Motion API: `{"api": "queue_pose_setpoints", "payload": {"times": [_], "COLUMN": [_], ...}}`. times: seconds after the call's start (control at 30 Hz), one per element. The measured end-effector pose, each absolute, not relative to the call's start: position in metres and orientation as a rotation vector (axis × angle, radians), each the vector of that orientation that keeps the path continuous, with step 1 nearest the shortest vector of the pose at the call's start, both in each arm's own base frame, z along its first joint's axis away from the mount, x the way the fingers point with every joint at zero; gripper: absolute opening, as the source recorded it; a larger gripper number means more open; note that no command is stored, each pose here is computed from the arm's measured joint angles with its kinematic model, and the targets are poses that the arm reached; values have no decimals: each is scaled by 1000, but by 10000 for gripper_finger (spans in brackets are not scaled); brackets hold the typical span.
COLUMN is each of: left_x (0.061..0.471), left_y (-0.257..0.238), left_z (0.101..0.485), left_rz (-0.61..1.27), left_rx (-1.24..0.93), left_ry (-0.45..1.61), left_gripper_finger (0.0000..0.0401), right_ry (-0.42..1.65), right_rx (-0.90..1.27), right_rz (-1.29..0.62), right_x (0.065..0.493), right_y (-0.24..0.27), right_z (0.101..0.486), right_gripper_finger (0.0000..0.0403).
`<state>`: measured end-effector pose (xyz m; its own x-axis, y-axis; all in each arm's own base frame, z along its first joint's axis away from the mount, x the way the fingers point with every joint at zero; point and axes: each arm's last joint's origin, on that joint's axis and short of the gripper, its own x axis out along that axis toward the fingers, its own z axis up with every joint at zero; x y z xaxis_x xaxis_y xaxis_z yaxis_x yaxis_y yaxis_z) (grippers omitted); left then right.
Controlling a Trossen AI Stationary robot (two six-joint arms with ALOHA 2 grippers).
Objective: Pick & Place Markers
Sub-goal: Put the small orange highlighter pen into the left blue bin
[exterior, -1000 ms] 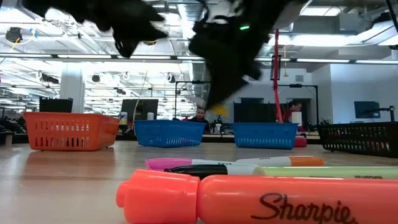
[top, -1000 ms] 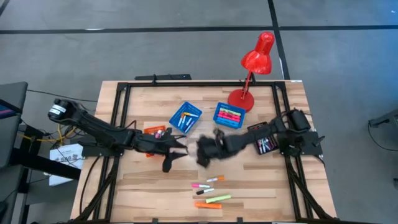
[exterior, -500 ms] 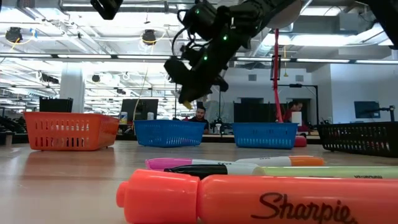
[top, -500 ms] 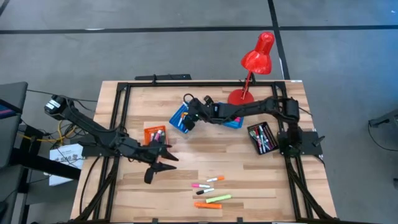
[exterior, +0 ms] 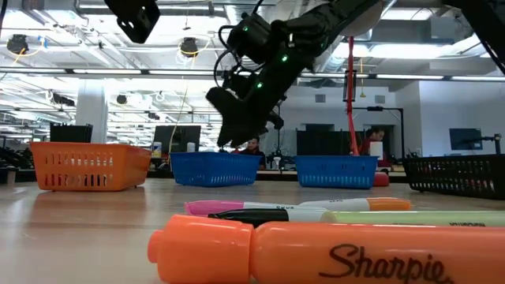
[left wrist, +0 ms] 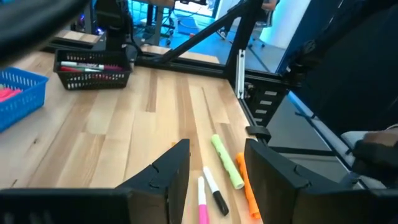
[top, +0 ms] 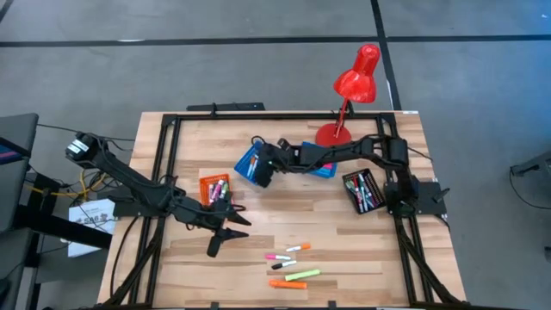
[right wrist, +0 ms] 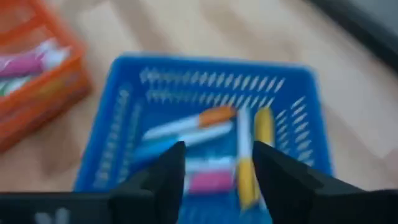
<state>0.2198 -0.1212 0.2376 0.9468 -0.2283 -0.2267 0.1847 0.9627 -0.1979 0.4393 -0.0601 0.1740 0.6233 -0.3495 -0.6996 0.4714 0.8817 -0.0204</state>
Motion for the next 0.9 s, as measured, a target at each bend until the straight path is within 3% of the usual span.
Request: {"api": "queue_pose_setpoints", "payload": {"times": [0.23,0.57,0.9], "left_x": [221,221,224], "left_y": [-122,-122,-117], "left_z": [236,236,237], "left_rz": [-207,-209,-174], "left_rx": [-175,-174,-170], "left_ry": [257,251,238], "left_gripper_finger": [150,150,150], "right_ry": [916,1198,1202], "right_rx": [206,-3,-78], "right_rz": [-197,64,30], "right_x": [423,371,352], "right_y": [2,135,185], "right_z": [195,190,176], "right_gripper_finger": [219,204,189]}}
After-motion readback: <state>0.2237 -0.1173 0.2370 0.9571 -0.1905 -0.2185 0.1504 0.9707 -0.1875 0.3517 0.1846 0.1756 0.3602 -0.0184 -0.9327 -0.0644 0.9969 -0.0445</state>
